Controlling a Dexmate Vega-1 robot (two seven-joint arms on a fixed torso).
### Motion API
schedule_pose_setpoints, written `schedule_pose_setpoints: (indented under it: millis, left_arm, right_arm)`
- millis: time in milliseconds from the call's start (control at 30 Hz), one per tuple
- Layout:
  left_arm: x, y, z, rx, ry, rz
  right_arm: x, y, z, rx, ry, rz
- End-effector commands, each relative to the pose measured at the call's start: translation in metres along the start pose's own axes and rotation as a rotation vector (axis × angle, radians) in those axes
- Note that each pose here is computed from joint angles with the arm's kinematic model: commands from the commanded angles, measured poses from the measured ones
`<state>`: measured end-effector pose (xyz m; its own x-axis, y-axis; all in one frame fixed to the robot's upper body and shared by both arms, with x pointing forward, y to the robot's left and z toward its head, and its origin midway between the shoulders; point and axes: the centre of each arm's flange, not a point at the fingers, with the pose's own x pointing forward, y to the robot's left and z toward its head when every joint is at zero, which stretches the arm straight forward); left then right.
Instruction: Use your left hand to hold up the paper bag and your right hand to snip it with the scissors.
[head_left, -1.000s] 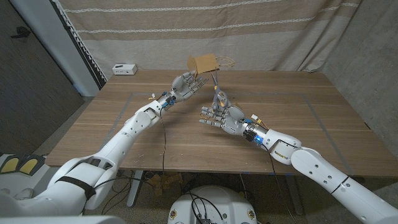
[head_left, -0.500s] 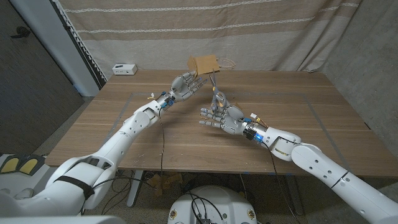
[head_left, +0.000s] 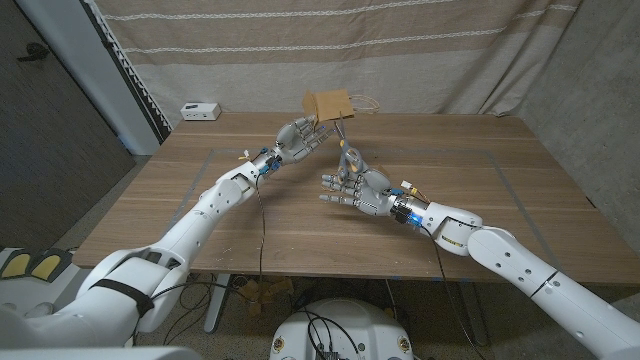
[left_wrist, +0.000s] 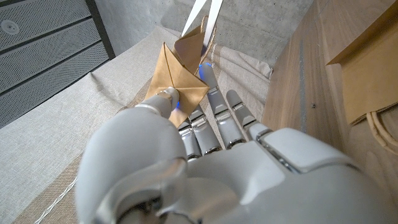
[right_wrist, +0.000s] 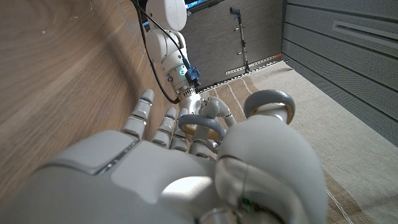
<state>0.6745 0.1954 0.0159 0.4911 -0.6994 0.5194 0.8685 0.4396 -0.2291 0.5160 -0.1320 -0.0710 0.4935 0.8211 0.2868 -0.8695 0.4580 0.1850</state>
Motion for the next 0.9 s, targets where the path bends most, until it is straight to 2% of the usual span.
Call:
schedule_pose_setpoints:
  millis: [33,367,900]
  left_arm:
    - [0.001,0.0,-0.005,-0.019,0.022,-0.01]
    - [0.004,-0.004,-0.018,-0.043,0.064,-0.037]
    - [-0.001,-0.002,-0.014,-0.032,0.068,-0.044]
  right_arm:
    - [0.009,-0.001,-0.007,0.032,0.006,0.02]
    - [0.01,-0.002,-0.004,0.027,0.01,0.016]
    - [0.016,-0.006,0.0,0.01,0.008,0.013]
